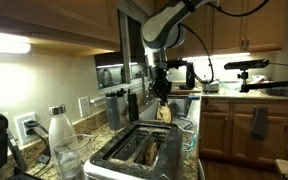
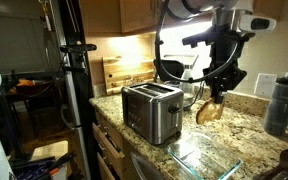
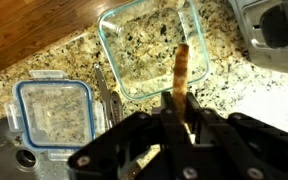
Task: Put the slices of bread from the glass bowl in the toaster
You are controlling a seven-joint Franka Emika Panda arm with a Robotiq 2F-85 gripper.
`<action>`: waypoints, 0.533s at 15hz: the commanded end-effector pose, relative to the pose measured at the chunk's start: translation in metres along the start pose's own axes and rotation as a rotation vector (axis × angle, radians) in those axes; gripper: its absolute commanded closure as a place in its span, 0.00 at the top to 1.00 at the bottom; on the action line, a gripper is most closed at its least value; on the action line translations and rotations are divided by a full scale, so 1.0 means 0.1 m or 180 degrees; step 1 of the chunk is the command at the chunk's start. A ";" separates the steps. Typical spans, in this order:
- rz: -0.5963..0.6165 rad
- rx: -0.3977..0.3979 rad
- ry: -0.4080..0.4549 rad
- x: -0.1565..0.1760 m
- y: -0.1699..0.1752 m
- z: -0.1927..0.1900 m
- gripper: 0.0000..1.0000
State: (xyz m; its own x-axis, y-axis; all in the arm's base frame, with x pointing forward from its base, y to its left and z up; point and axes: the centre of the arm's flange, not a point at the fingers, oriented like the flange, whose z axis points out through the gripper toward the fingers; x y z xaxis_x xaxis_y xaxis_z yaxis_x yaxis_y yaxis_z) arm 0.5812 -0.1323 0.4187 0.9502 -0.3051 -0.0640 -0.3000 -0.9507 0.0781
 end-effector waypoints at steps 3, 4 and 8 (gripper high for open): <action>0.0546 0.0063 0.0204 -0.64 -0.24 -0.54 0.04; 0.0635 0.0079 0.0253 -0.71 -0.30 -0.64 0.04; 0.1008 0.0125 0.0408 -0.95 -0.57 -0.89 0.04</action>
State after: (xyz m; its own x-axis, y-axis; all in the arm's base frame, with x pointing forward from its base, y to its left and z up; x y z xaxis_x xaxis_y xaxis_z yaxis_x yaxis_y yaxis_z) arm 0.5463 -0.0704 0.4952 0.8583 -0.5096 0.0608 -0.5121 -0.8582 0.0347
